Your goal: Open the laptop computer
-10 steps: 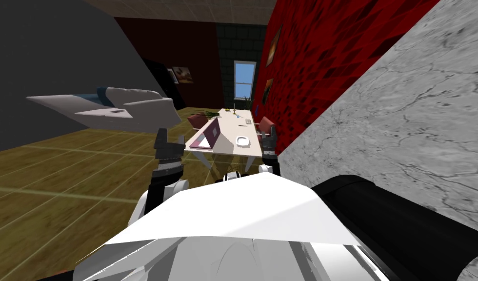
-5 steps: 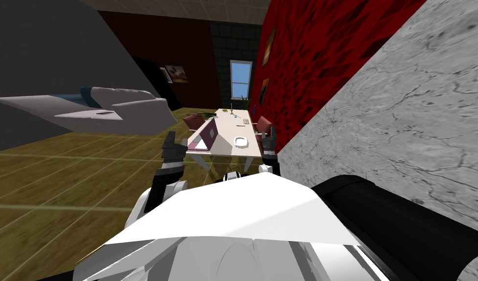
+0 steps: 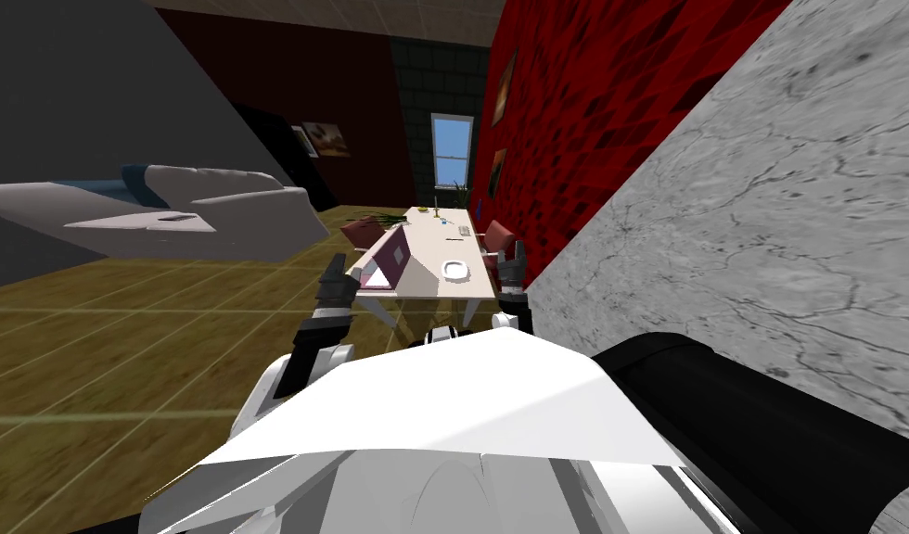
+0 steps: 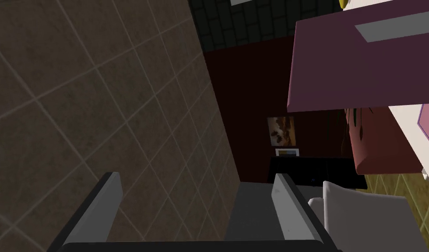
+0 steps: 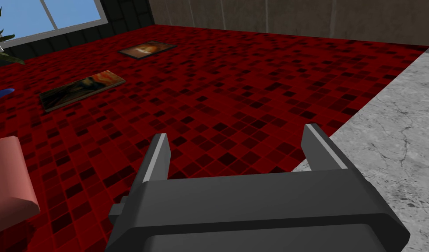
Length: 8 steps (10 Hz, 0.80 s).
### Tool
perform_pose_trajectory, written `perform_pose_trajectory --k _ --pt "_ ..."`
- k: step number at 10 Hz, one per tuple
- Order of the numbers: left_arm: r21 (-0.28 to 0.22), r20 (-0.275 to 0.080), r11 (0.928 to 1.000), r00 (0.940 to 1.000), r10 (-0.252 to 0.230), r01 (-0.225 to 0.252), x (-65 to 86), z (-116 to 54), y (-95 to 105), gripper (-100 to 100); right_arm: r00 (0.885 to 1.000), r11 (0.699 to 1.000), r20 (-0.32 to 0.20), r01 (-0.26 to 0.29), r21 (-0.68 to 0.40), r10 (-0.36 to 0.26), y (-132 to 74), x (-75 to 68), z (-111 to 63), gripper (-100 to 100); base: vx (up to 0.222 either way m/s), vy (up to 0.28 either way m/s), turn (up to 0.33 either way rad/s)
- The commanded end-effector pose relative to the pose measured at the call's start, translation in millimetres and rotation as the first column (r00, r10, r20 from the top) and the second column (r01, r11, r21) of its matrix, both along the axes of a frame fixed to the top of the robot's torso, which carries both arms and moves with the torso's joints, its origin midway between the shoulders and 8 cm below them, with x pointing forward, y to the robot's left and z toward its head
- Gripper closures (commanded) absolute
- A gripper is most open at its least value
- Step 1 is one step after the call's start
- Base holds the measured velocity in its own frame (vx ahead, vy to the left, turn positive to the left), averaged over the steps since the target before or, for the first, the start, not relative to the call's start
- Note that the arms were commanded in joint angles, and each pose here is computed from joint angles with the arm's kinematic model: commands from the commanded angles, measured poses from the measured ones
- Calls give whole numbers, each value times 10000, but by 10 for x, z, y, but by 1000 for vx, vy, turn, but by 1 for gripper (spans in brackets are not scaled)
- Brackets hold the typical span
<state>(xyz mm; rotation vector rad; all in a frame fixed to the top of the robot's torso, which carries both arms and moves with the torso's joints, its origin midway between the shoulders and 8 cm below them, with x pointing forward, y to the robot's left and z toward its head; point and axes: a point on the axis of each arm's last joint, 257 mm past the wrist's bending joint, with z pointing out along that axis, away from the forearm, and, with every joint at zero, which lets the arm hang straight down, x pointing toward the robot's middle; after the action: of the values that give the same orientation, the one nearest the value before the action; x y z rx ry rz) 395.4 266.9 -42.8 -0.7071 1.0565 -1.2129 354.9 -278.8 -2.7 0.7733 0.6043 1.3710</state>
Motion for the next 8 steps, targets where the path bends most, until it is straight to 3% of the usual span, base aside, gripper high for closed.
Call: perform_pose_trajectory --k 1,4,8 --pt "745 -807 9972 9967 122 -62 68 -227 47 -100 10000 10000 0 0 0 0 0 0 0 0 27 -1 -111" --pt "1429 -1485 9897 9884 323 -108 122 -424 114 -100 10000 10000 0 0 0 0 0 0 0 0 23 -4 -76" --pt "2290 -2321 9732 9698 751 -206 176 -681 245 -100 10000 10000 0 0 0 0 0 0 0 0 25 0 -81"
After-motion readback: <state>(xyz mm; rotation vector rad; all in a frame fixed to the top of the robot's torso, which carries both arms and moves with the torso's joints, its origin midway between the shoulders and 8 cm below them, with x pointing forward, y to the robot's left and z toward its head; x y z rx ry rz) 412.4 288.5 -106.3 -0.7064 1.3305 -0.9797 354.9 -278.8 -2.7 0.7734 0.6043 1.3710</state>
